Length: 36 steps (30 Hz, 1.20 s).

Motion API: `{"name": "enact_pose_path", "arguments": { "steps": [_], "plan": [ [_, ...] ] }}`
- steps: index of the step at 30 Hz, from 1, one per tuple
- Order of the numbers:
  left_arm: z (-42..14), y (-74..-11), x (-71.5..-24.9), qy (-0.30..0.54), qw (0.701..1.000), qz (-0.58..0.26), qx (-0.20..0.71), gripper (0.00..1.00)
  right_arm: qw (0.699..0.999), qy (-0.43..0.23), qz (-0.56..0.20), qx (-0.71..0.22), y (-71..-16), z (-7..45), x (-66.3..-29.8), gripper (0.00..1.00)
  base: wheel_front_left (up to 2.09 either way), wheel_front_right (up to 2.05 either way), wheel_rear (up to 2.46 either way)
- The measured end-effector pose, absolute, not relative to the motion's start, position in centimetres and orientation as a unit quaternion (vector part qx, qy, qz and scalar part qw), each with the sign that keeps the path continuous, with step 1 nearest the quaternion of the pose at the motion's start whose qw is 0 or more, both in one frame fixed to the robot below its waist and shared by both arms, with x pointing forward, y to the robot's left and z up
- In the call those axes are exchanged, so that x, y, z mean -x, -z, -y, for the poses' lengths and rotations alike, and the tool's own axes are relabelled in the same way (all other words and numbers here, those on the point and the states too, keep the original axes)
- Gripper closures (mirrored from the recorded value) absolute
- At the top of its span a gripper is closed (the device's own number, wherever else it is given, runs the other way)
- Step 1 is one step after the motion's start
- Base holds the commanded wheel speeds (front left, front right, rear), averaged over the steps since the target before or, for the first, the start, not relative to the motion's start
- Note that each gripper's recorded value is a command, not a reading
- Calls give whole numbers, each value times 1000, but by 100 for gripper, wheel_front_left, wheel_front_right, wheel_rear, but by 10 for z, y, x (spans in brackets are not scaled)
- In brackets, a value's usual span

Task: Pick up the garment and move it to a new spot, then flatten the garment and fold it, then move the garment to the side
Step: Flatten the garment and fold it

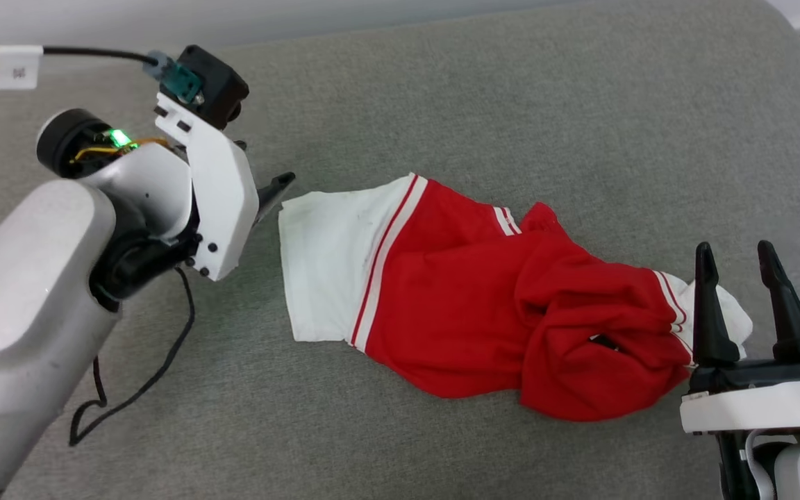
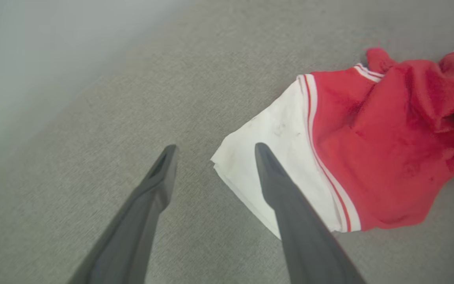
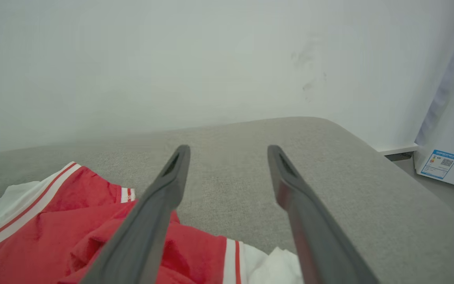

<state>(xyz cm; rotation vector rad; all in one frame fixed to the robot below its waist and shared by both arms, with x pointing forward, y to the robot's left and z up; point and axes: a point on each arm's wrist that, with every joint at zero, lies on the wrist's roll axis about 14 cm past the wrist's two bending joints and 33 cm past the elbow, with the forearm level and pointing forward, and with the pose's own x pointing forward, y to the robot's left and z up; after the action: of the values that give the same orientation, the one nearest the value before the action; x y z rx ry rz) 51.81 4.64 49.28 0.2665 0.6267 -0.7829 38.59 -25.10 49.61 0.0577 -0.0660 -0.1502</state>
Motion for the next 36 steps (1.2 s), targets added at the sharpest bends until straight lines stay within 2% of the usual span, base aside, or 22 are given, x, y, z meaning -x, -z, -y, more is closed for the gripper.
{"name": "enact_pose_path", "arguments": {
  "steps": [5,15,16,17,18,28,36],
  "plan": [
    [-37,-458,-528,391,827,-374,-152,0,995,91,11,-28,-482,261,-385,0,0,0,0],
    [-32,-386,-527,398,779,-452,-176,0,993,114,-13,-22,-468,275,-381,0,0,0,0],
    [-32,-383,-527,398,778,-455,-171,63,993,115,-14,-23,-467,275,-381,0,0,0,0],
    [-33,-382,-528,397,779,-456,-164,63,993,116,-14,-23,-467,276,-382,0,0,0,0],
    [-33,-382,-529,396,783,-453,-160,100,993,116,-15,-23,-466,276,-382,0,0,0,0],
    [-56,-421,-553,352,859,-359,-98,100,997,81,-1,-14,-473,256,-395,0,0,0,0],
    [-121,-447,-541,275,906,-315,-65,100,999,42,15,-18,-482,231,-402,0,0,0,0]
  ]
}}
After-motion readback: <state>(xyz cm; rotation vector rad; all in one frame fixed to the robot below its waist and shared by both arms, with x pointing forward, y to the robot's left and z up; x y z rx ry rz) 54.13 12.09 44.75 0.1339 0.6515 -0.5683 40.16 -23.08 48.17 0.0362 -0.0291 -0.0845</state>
